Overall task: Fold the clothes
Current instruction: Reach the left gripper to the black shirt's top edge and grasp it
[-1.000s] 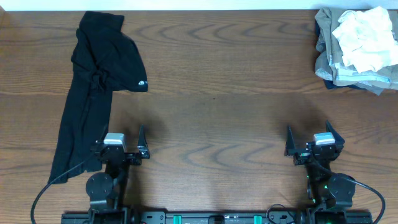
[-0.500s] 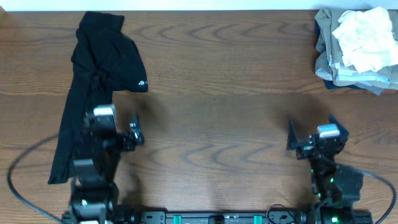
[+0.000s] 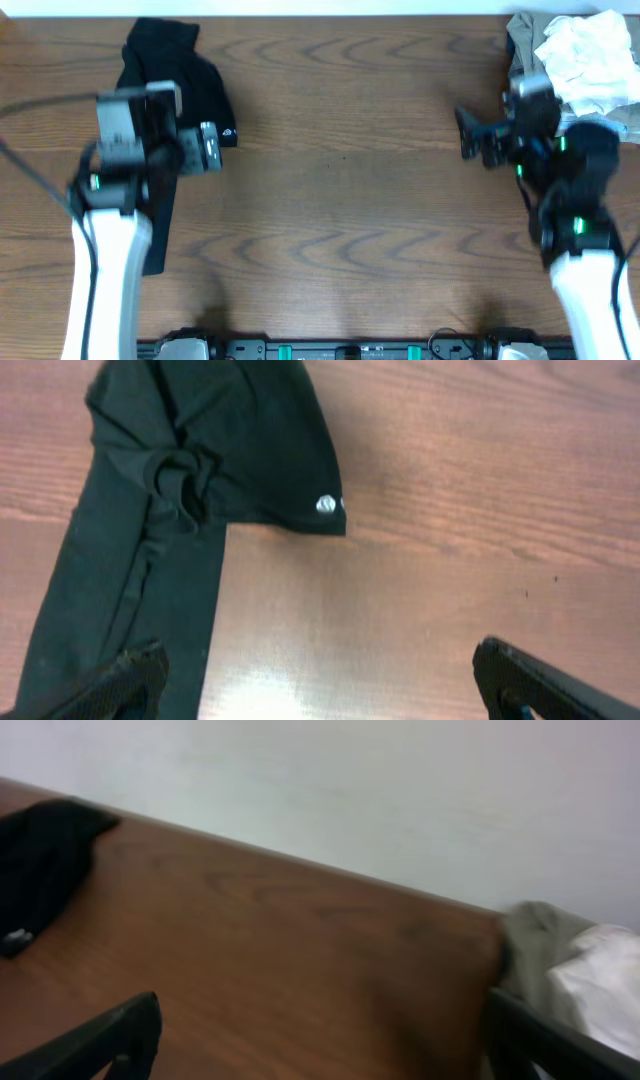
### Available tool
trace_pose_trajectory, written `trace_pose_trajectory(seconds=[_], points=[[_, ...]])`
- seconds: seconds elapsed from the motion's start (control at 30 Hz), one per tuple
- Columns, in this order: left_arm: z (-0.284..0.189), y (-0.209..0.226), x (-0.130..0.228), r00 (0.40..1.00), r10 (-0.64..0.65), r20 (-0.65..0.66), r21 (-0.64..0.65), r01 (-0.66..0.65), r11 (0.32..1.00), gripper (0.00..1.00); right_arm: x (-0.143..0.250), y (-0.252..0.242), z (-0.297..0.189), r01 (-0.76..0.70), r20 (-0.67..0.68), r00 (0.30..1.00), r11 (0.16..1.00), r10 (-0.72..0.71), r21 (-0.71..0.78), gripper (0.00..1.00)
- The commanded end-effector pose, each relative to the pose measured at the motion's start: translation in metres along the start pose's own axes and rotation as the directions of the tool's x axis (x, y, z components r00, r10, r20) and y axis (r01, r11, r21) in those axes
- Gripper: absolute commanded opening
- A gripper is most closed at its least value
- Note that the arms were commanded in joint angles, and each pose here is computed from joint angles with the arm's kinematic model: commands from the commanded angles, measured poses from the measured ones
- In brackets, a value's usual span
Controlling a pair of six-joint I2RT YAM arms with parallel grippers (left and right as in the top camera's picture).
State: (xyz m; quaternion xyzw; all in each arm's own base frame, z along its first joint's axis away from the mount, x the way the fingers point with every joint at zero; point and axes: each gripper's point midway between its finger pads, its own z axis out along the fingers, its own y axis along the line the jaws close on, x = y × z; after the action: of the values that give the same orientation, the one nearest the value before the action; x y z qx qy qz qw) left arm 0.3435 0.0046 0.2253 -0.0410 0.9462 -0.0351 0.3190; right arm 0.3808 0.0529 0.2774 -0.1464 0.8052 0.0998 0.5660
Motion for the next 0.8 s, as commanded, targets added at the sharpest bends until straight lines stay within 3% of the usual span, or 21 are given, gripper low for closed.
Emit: trace_pose_trajectory(seconds=[0.0, 0.17, 0.37, 0.53, 0.77], points=[[0.007, -0.004, -0.026, 0.999, 0.027, -0.017, 0.005, -0.027, 1.000, 0.98, -0.014, 0.010, 0.030, -0.040, -0.069, 0.997, 0.992, 0.032, -0.121, 0.99], [0.026, -0.003, -0.054, 0.998, 0.037, 0.045, 0.004, -0.037, 0.999, 0.98, -0.001, 0.004, 0.070, -0.112, -0.206, 0.975, 0.980, 0.078, -0.162, 0.99], [0.048, 0.031, -0.075, 0.995, -0.011, 0.103, -0.041, 0.015, 0.999, 0.99, 0.022, 0.006, 0.100, -0.150, -0.246, 0.965, 0.965, 0.095, -0.215, 0.99], [0.092, 0.075, -0.068, 0.993, -0.104, 0.056, -0.092, 0.109, 0.990, 0.96, 0.038, 0.007, 0.109, -0.177, -0.287, 0.952, 0.957, 0.108, -0.228, 0.99], [0.160, 0.106, -0.043, 0.991, -0.132, -0.037, -0.163, 0.124, 0.979, 0.92, 0.058, 0.010, 0.116, -0.204, -0.337, 0.934, 0.951, 0.119, -0.230, 0.95]])
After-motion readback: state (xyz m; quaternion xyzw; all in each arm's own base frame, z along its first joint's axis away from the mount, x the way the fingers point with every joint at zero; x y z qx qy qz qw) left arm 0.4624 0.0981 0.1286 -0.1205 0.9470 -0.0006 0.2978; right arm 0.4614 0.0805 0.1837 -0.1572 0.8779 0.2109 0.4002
